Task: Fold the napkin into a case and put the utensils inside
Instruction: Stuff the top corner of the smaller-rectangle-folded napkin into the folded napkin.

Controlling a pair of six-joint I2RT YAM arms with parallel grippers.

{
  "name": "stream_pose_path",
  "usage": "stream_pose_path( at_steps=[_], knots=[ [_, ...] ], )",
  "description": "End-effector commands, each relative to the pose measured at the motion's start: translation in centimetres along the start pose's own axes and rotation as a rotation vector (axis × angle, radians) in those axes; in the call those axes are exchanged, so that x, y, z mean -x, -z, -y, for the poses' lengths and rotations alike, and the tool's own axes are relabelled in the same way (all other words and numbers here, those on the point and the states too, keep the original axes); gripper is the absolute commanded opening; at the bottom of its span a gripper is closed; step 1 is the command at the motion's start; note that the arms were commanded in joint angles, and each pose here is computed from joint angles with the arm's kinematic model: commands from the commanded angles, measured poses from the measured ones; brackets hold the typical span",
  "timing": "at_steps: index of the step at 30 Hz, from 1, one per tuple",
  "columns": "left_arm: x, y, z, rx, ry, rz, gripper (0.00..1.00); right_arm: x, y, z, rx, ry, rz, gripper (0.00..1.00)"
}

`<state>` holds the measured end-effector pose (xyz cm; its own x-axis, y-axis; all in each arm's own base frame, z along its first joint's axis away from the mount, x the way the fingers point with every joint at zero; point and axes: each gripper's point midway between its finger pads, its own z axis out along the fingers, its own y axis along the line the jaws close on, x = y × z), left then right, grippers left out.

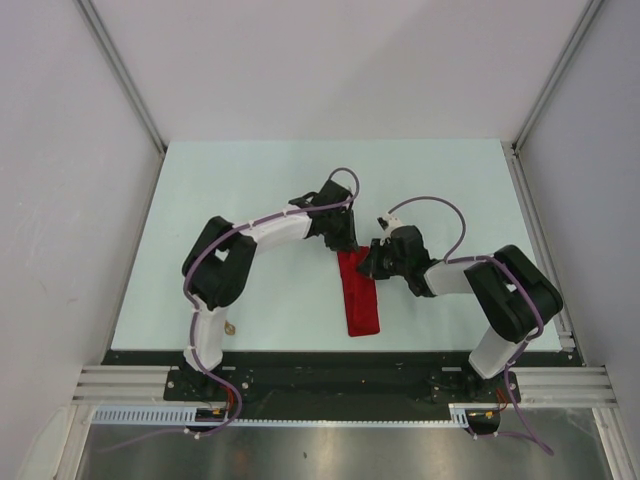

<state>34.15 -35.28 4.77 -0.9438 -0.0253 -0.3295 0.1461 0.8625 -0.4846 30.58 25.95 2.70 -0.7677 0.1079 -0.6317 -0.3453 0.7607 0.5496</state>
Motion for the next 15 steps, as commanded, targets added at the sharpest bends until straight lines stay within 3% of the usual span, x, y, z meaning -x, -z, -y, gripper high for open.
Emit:
stream_pose_path(
  at_steps=[1, 10, 15],
  knots=[
    [2.0, 0.3, 1.6, -0.019, -0.018, 0.049, 0.24, 0.6, -0.1, -1.0, 0.040, 0.040, 0.026, 0.04],
    [2.0, -0.4, 1.5, -0.009, -0.036, 0.035, 0.22, 1.1, 0.0, -1.1, 0.043, 0.070, 0.028, 0.05],
    [1.9, -0.2, 1.4, -0.002, -0.052, 0.036, 0.01, 1.9, 1.0, -0.9, 0.030, 0.064, 0.049, 0.12]
  ],
)
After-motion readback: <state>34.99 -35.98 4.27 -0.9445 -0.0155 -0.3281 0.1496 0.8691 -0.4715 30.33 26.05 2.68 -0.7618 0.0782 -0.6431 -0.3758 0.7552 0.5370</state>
